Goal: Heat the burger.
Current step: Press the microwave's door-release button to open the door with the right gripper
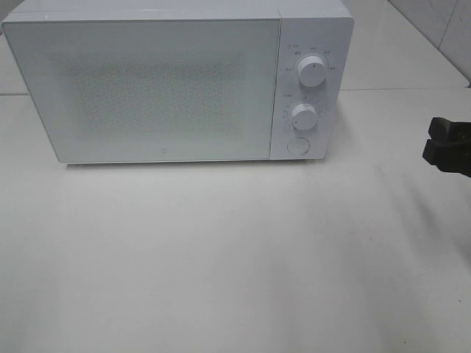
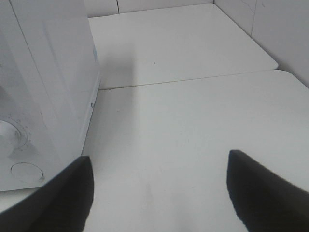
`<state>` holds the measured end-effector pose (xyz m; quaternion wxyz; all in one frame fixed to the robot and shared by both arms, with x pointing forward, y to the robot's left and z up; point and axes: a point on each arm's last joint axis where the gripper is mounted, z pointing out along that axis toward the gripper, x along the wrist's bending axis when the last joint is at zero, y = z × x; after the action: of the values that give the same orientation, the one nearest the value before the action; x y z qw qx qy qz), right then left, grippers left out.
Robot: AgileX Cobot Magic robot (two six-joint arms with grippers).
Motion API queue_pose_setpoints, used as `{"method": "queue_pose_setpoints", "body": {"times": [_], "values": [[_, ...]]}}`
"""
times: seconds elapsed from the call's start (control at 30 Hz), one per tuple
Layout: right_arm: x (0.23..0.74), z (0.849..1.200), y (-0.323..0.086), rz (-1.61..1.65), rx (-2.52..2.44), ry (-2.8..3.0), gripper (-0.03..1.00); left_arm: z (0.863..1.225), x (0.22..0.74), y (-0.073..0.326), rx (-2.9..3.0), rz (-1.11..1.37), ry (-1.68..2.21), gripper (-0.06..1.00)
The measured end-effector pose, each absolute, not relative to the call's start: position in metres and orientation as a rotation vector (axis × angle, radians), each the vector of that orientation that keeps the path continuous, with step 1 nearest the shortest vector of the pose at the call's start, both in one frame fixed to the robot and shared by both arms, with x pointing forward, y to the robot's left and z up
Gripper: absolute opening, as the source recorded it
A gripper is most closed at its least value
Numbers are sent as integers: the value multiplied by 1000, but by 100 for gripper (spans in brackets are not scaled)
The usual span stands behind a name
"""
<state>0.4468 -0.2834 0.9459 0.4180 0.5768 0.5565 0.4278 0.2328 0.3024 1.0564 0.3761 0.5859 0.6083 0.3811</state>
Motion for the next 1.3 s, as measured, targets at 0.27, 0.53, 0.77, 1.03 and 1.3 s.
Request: {"method": "queue_pose_setpoints", "body": {"times": [0.27,0.53,0.77,1.03,1.3], "values": [[441,947,-255,1117,1406,1431,71,1056,233,302,1499,975,1556,97],[433,949,-233,1150,1371,1446,71,1056,233,302,1499,975,1556,97],[435,936,-225,1088,1330,1455,71,1056,233,302,1499,975,1556,97],[440,918,-211,1050,1369,1493,71,1056,233,302,1499,975,1556,97],[447,914,-182,1084,1373,1510,71,1056,233,302,1499,975,1556,97]]}}
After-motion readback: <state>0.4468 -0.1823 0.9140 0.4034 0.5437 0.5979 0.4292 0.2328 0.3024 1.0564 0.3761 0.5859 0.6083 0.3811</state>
